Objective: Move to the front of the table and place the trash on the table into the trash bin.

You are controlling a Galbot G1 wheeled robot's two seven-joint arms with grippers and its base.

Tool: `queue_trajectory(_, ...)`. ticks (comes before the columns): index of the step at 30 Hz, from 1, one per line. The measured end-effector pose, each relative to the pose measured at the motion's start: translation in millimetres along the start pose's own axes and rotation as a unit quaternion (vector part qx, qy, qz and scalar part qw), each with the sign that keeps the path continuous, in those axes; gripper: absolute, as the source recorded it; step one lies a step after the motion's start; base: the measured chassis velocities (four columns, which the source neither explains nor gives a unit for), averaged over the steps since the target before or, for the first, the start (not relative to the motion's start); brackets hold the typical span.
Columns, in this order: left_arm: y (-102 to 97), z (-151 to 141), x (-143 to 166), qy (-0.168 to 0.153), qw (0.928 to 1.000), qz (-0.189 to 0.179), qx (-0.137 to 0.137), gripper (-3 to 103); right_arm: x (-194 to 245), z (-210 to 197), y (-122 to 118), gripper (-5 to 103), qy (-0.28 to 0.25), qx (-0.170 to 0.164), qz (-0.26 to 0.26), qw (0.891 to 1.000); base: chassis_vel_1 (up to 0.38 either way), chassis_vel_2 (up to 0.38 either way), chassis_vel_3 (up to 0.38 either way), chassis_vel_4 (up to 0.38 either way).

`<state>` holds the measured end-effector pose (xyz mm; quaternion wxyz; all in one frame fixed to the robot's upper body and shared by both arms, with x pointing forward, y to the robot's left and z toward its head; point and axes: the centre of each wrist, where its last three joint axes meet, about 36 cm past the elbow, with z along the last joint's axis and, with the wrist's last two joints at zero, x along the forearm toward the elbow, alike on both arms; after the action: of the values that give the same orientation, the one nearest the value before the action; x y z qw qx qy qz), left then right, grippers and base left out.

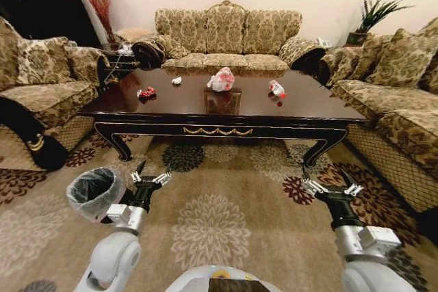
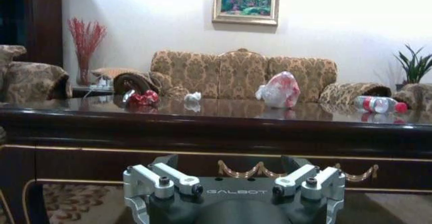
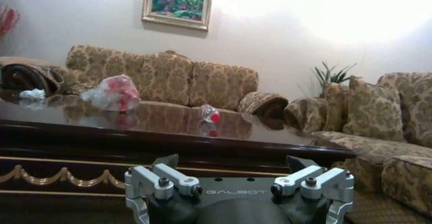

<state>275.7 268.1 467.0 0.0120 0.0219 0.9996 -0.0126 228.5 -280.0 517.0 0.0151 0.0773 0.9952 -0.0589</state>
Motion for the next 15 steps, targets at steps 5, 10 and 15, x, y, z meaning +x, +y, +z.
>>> queue_trajectory(5, -1.0, 1.9, -1.8, 0.004, 1.0, 0.003, 0.0, 100, -0.5, 1.0, -0.4, 100, 0.003, -0.001, 0.009, 1.0, 0.0, 0.0, 0.0, 0.0)
queue_trajectory(10, -1.1, 2.3, -1.8, 0.003, 1.0, 0.001, 0.001, 100, -0.7, 1.2, 0.0, 100, 0.004, -0.001, 0.011, 1.0, 0.0, 0.0, 0.0, 0.0)
queue_trajectory(15, -0.7, 2.4, -2.0, 0.002, 1.0, 0.001, 0.001, 100, -1.9, 0.4, 0.9, 100, 0.006, -0.007, 0.01, 1.0, 0.0, 0.0, 0.0, 0.0)
